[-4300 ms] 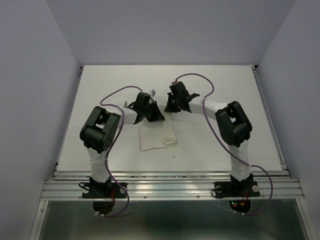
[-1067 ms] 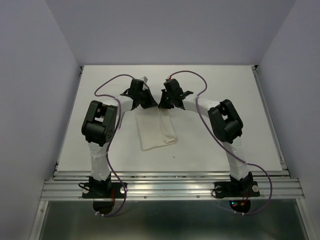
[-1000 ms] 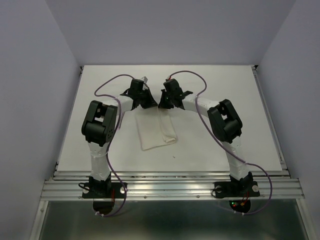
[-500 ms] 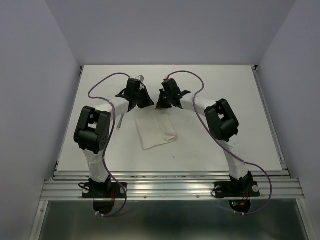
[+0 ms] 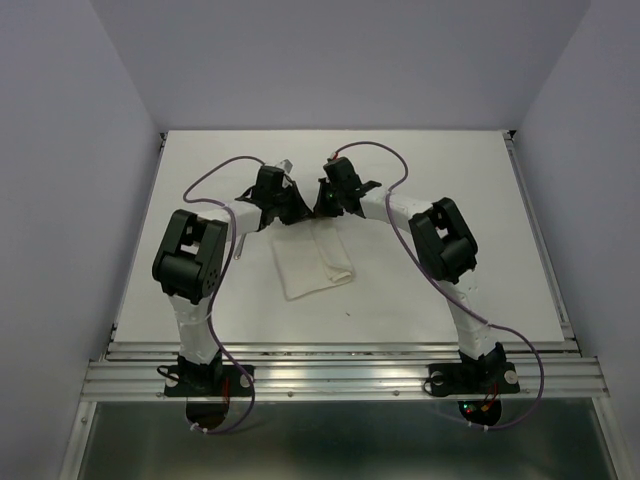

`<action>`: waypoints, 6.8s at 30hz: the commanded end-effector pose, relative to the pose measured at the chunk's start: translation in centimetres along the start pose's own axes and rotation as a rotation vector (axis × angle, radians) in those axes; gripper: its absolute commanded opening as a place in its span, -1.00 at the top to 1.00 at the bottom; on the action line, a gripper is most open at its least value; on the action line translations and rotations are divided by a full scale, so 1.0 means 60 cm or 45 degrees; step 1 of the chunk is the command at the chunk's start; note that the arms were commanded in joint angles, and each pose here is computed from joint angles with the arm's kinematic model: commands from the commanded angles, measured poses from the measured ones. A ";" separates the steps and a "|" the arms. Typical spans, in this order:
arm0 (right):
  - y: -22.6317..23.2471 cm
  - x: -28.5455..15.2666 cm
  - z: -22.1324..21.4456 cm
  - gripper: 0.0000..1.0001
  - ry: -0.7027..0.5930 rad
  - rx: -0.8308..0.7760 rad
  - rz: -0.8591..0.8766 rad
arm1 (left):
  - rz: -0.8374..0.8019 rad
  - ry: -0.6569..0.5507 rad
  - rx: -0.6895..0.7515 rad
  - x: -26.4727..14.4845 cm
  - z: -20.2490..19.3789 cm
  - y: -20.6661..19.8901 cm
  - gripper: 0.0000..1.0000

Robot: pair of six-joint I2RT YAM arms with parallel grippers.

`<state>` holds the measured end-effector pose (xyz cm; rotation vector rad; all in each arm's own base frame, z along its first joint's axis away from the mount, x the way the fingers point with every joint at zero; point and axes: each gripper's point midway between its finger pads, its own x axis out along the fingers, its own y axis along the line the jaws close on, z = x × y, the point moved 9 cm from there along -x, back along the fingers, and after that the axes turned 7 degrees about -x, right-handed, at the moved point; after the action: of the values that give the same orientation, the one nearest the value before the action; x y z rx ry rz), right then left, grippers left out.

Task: Fold the napkin into a case and place the utensils inside
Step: Fold the lower triangle-folded napkin at the center of the board.

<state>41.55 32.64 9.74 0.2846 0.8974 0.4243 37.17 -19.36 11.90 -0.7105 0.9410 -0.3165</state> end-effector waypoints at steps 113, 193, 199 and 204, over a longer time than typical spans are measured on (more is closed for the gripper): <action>-0.003 -0.301 -0.178 0.78 -0.135 -0.422 -0.213 | -0.029 0.061 -0.187 -0.009 -0.078 0.028 1.00; 0.004 -0.231 -0.057 0.68 -0.202 -0.264 -0.097 | 0.019 0.105 -0.079 0.050 -0.027 0.015 1.00; -0.025 -0.274 -0.154 0.70 -0.058 -0.228 -0.079 | 0.026 0.101 -0.061 0.051 -0.020 0.014 1.00; -0.029 -0.286 -0.227 0.71 0.052 -0.206 -0.052 | 0.024 0.097 -0.052 0.052 -0.015 0.009 1.00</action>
<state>24.08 23.25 12.84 0.0712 0.8771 0.4082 37.53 -20.95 8.67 -0.7645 1.0445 -0.3022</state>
